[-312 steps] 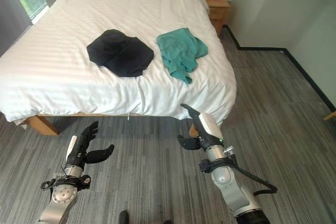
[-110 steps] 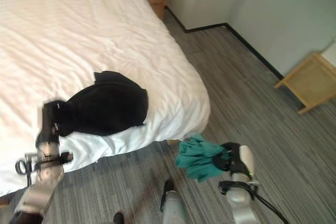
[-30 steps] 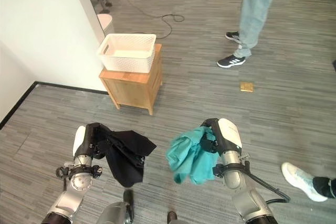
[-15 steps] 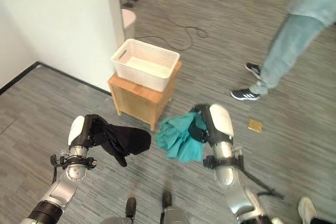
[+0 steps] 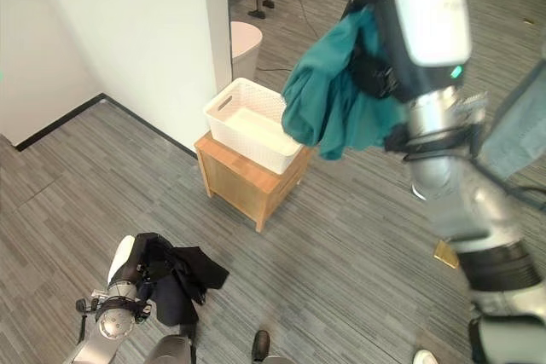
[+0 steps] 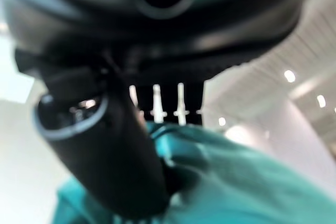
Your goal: Pick up bed clothes into laundry basket.
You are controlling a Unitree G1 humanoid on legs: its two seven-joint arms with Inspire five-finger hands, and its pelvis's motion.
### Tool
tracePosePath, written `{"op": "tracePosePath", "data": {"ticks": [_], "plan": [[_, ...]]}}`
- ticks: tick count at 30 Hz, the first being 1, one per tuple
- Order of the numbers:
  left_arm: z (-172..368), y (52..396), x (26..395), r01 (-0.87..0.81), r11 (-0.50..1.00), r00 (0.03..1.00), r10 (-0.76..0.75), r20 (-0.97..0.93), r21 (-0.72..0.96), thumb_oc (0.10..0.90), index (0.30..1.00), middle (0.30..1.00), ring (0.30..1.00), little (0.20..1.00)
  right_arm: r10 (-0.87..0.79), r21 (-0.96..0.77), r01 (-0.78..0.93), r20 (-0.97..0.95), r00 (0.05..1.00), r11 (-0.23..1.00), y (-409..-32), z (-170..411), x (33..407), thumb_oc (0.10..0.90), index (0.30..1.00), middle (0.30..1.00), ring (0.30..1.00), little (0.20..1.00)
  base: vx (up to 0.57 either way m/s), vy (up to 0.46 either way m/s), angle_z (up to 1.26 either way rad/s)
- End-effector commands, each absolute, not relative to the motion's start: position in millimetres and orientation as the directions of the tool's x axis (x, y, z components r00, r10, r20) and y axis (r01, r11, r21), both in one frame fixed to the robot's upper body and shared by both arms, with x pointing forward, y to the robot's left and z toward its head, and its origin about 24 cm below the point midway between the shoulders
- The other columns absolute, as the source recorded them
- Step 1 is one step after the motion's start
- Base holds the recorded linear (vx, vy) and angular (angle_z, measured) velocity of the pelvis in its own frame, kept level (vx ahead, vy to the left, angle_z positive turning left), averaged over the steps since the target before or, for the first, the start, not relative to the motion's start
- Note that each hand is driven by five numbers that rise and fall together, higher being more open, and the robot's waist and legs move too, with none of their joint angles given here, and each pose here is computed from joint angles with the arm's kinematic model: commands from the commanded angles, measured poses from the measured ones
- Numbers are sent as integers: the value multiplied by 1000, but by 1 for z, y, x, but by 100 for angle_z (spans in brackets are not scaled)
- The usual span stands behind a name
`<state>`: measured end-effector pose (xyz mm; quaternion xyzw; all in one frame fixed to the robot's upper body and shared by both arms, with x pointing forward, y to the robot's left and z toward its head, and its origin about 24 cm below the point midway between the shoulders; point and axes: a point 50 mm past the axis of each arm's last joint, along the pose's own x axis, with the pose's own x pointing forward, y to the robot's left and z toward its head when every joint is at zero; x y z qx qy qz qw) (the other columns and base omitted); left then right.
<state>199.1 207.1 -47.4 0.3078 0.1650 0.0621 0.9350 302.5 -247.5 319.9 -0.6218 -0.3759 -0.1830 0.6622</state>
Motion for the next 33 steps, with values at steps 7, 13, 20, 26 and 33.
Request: {"op": "tracePosePath", "data": {"ticks": [7,13,20,26,33], "plan": [[-14,206,218,-53,802,988,129,-86,596,400,300,300,300,300,-3,-551,824,831,556,-134,-303,402,298,400,300,300,300,300,207,178,-9],[-3,211,229,-59,779,993,109,-43,624,400,300,300,300,300,1,-523,844,850,527,-120,-289,418,306,400,300,300,300,300,37,106,-26],[6,228,230,-103,763,989,147,-15,638,400,300,300,300,300,75,-510,859,859,507,45,-247,412,323,400,300,300,300,300,9,-87,-36],[-2,227,229,-90,779,987,153,-48,620,400,300,300,300,300,78,-474,879,879,470,48,-233,430,327,400,300,300,300,300,49,-9,12],[-14,231,224,-113,800,974,206,-93,590,400,300,300,300,300,54,-457,884,890,453,99,-225,434,333,400,300,300,300,300,8,7,24]]}}
